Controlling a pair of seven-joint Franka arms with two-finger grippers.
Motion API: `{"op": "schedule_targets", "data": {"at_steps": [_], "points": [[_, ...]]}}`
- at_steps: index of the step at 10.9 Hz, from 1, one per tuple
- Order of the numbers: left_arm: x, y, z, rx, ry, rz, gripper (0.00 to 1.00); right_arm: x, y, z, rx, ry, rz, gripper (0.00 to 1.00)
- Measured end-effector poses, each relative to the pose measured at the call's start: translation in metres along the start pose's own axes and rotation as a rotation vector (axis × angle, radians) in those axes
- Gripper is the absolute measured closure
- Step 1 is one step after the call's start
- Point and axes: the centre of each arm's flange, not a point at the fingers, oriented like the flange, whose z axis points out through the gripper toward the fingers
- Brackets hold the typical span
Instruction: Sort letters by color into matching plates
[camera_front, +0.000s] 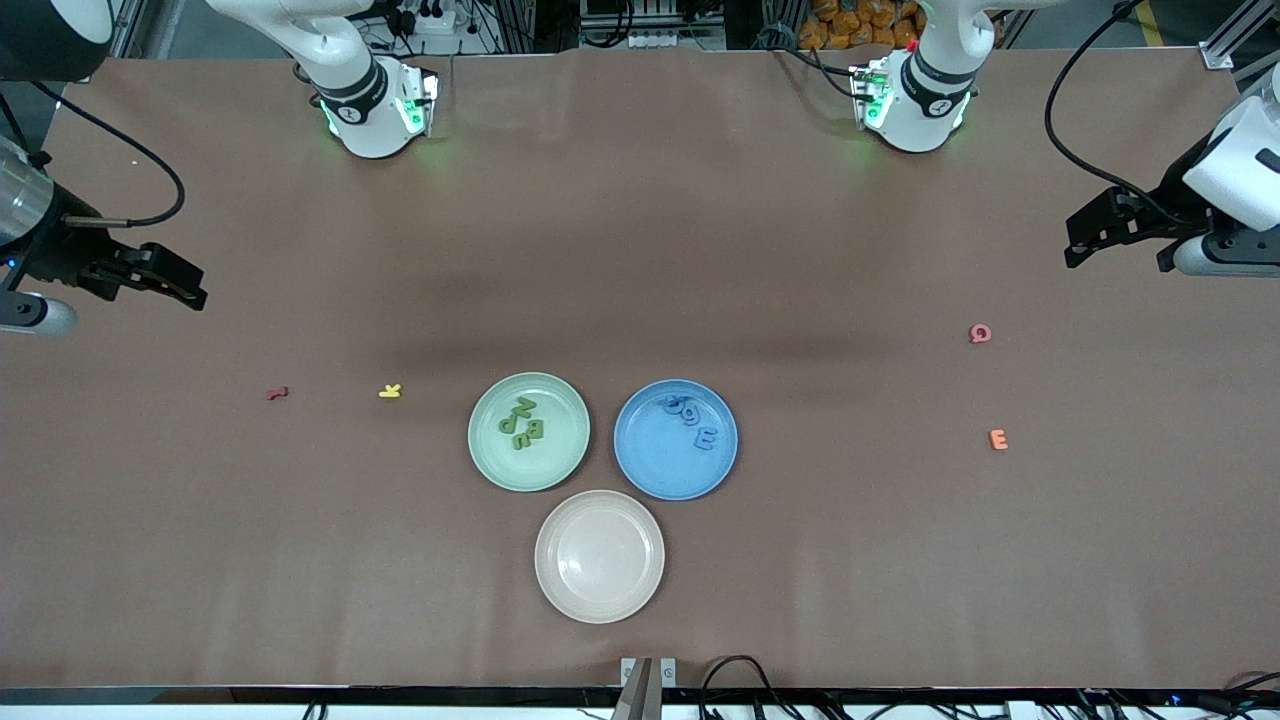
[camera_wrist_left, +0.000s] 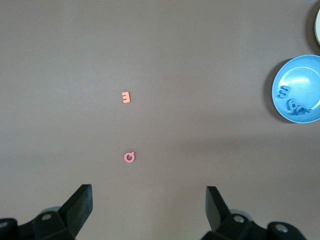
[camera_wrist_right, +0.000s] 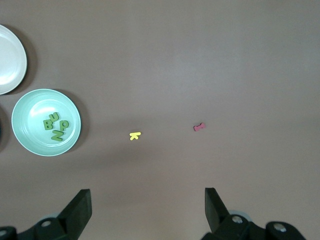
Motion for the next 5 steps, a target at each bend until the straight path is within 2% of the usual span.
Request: {"op": "schedule_targets", "data": {"at_steps": [5], "points": [[0.0009, 0.0007, -0.0006, 0.0, 0.002, 0.001, 0.0, 0.0012, -0.0024, 0.0032, -0.001, -0.005, -0.004, 0.0]]}}
